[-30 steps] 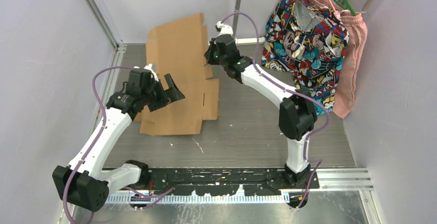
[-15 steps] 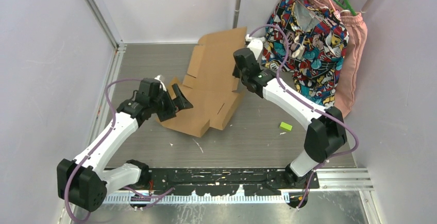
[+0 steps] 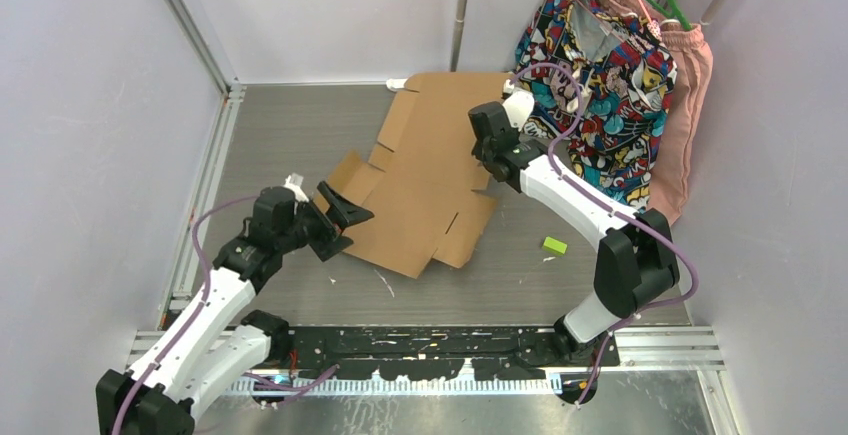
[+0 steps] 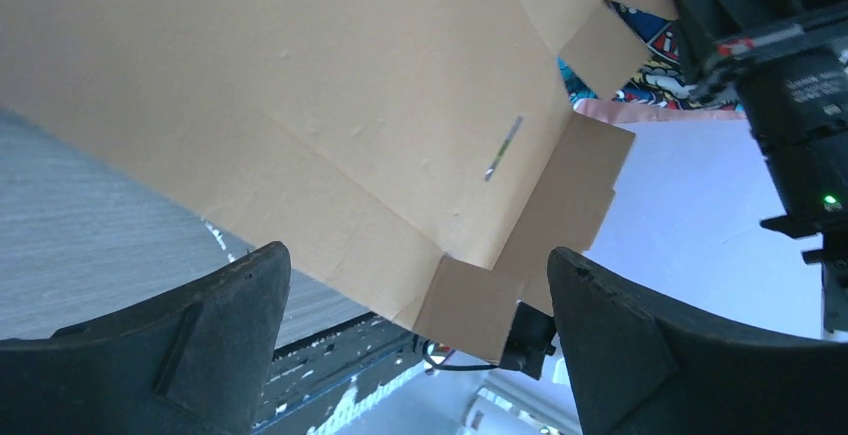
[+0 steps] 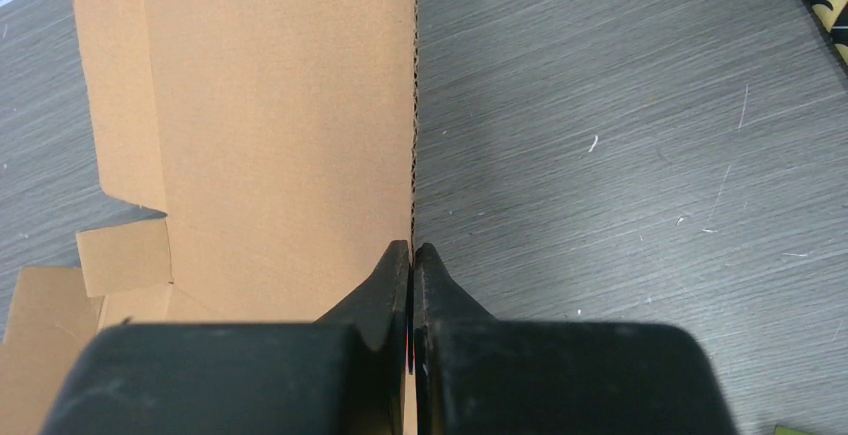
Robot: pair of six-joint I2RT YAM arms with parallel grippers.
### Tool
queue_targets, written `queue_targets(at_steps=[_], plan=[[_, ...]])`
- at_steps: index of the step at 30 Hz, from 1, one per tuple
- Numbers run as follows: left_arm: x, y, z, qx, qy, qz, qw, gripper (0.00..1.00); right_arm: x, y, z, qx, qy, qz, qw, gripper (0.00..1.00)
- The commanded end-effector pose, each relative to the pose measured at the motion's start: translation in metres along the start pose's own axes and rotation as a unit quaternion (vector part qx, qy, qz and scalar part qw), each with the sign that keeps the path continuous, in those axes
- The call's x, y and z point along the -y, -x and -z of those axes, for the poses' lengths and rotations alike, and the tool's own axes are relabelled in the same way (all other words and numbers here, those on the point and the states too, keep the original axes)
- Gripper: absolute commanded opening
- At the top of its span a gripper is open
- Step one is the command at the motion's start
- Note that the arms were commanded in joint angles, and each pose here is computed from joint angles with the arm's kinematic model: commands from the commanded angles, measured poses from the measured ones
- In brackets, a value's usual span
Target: Fold the paper box
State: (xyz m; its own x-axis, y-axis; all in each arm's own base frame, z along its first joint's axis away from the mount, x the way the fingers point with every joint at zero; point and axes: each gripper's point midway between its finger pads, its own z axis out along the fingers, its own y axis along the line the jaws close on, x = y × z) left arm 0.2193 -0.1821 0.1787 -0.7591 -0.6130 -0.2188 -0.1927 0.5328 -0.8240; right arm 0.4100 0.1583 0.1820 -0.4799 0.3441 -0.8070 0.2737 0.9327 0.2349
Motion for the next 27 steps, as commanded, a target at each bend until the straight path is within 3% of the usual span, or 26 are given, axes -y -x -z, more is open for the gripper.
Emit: queue_targets(at_steps=[1, 10, 22, 27], plan=[[0.001, -0.007, -0.005, -0.002, -0.034, 0.077, 0.996, 1.0, -0.006, 0.026, 0.011, 0.036, 0.012, -0.056, 0.998, 0.01], [-0.031, -0.022, -0.016, 0.008, -0.015, 0.126, 0.992, 0.94, -0.008, 0.018, 0.003, 0.026, 0.012, -0.069, 0.997, 0.01], [-0.062, -0.031, -0.032, 0.017, 0.016, 0.139, 0.99, 0.9, -0.009, 0.012, 0.001, 0.021, 0.018, -0.078, 0.997, 0.01], [-0.076, -0.03, -0.044, 0.026, 0.034, 0.141, 0.989, 0.78, -0.009, 0.012, 0.002, 0.021, 0.022, -0.083, 0.996, 0.01]])
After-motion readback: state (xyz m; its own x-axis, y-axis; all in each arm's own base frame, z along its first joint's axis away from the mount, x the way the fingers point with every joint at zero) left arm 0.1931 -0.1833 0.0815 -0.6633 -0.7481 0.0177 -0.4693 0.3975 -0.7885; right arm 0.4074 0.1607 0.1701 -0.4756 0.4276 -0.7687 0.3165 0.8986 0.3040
